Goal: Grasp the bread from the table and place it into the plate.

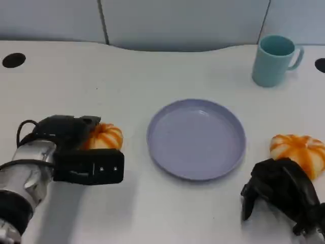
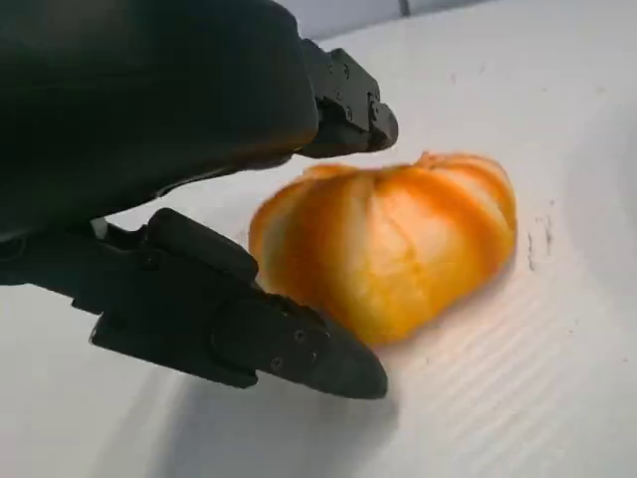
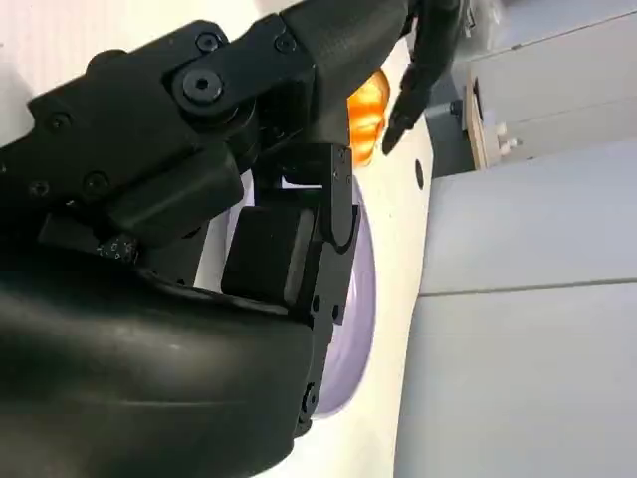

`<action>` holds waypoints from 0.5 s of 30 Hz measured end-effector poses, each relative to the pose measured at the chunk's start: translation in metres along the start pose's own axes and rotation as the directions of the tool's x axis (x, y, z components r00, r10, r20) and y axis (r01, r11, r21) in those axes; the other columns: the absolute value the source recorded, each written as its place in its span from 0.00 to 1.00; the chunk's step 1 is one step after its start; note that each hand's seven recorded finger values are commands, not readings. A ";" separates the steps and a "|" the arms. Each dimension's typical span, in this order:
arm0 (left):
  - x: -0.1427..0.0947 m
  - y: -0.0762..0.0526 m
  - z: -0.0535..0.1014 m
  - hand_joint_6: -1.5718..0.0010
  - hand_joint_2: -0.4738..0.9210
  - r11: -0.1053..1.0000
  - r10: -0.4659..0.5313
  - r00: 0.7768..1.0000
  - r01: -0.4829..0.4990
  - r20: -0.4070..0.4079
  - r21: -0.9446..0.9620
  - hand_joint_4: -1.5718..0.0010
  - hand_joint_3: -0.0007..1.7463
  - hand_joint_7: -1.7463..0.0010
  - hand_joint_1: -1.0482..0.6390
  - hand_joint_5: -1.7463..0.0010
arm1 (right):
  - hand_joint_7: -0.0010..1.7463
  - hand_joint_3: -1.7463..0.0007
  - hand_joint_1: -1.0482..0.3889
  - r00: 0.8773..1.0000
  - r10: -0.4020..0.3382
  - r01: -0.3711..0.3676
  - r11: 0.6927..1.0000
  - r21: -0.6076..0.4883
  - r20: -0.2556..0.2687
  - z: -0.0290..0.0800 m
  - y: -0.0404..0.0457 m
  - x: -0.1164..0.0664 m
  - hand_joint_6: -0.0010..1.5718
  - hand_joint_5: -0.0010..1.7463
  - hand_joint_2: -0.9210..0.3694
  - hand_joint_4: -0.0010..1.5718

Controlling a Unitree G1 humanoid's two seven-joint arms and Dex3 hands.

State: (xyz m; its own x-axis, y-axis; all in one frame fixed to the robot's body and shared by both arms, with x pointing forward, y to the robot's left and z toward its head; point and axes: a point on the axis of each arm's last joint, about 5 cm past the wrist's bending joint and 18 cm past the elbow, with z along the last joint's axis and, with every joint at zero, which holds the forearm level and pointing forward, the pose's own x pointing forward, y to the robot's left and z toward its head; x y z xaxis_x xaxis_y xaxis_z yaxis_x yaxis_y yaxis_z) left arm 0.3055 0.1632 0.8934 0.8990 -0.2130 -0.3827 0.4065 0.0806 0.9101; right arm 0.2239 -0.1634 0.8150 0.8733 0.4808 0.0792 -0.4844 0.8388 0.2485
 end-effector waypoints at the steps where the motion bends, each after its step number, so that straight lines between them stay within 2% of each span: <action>1: 0.002 -0.002 0.001 0.90 0.96 1.000 -0.014 1.000 0.014 -0.005 0.001 0.94 0.00 0.99 0.22 0.99 | 0.38 1.00 0.00 1.000 0.000 0.000 1.000 0.002 -0.001 0.000 0.0000 -0.001 1.00 0.51 0.11 1.00; 8: 0.010 -0.004 0.007 0.89 0.95 1.000 -0.021 1.000 0.021 -0.010 -0.017 0.94 0.00 0.99 0.23 0.98 | 0.37 1.00 0.00 1.000 -0.002 0.002 1.000 0.004 0.000 -0.001 0.0003 -0.003 1.00 0.50 0.11 1.00; 11: 0.011 -0.005 0.007 0.88 0.95 0.999 -0.023 1.000 0.023 -0.016 -0.023 0.92 0.00 0.99 0.28 0.98 | 0.37 1.00 0.00 1.000 0.002 -0.002 1.000 0.003 0.001 -0.001 0.0003 -0.003 1.00 0.50 0.11 1.00; 13: 0.012 -0.005 0.007 0.85 0.95 0.999 -0.017 1.000 0.016 -0.021 -0.030 0.89 0.00 0.98 0.33 0.96 | 0.37 1.00 0.00 1.000 0.001 -0.001 1.000 0.003 0.001 -0.001 0.0003 -0.003 1.00 0.50 0.11 1.00; 14: 0.012 -0.006 0.007 0.80 0.95 0.999 -0.008 1.000 0.007 -0.022 -0.038 0.83 0.00 0.96 0.38 0.94 | 0.37 1.00 0.00 1.000 -0.001 0.001 1.000 0.001 0.001 -0.001 0.0004 -0.003 1.00 0.50 0.11 1.00; 15: 0.012 -0.008 0.006 0.68 0.97 0.999 0.006 1.000 -0.007 -0.022 -0.048 0.72 0.01 0.93 0.44 0.89 | 0.38 1.00 0.00 1.000 -0.003 0.003 1.000 -0.001 0.002 -0.001 0.0004 -0.003 1.00 0.51 0.11 1.00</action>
State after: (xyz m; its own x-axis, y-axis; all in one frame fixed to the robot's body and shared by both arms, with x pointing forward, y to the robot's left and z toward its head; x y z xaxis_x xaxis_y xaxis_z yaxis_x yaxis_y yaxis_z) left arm 0.3119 0.1540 0.8831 0.9048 -0.1911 -0.3805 0.4074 0.1287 0.9041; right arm 0.2210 -0.1643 0.8141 0.8746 0.4781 0.0805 -0.4821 0.8404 0.2474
